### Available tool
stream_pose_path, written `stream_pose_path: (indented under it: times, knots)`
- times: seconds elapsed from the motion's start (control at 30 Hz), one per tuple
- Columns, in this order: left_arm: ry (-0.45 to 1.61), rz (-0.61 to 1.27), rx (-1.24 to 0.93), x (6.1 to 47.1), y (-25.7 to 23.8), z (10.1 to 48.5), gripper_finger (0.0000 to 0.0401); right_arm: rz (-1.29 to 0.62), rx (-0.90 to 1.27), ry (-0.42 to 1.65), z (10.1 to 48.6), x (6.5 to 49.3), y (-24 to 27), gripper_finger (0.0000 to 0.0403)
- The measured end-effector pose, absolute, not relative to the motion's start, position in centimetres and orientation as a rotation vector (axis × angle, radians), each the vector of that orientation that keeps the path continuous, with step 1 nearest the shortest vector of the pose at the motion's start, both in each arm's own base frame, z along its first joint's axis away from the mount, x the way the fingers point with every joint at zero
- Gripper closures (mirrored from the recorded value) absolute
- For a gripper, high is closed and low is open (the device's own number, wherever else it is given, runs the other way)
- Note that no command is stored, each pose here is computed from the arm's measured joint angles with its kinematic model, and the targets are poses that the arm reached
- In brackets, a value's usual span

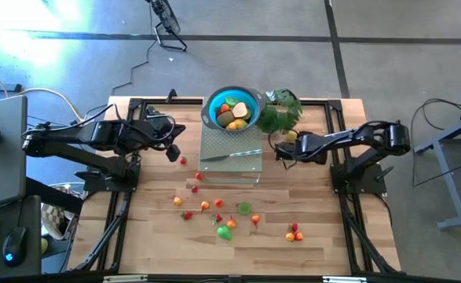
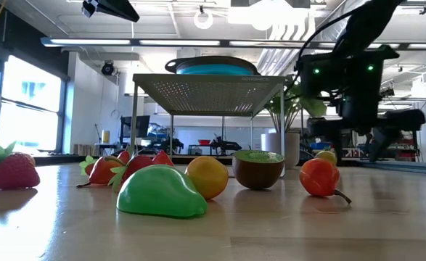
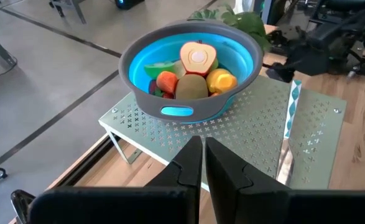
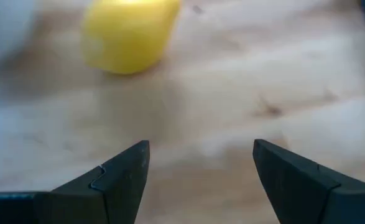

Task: Pick & Place Fruit
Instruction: Put the yellow lemon in the blue bowl on the shelf

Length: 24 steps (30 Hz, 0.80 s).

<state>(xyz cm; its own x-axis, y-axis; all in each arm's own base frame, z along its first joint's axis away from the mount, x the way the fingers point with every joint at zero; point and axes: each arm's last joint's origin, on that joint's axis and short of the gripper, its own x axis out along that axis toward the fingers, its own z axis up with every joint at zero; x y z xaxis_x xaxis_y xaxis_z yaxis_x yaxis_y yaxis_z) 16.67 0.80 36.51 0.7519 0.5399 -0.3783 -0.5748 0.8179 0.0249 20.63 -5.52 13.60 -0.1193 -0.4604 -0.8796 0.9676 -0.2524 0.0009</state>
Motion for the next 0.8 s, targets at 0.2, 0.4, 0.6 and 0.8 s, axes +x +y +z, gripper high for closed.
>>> stream_pose_path:
  times: [0.2, 0.4, 0.6, 0.8]
  knots:
    - [0.383, 0.610, -0.095, 16.7, 0.8, 36.5, 0.0387, -1.579, 0.963, 0.710, 13.6, 21.1, -7.2, 0.0124]
    - [0.383, 0.610, -0.096, 16.7, 0.8, 36.5, 0.0387, -1.505, 0.979, 0.796, 14.1, 20.9, -6.9, 0.0124]
    - [0.383, 0.612, -0.095, 16.7, 0.8, 36.5, 0.0387, -1.394, 0.996, 0.757, 16.3, 20.5, -5.6, 0.0124]
    - [0.383, 0.613, -0.095, 16.7, 0.8, 36.5, 0.0387, -1.290, 1.012, 0.695, 19.3, 18.9, -4.3, 0.0124]
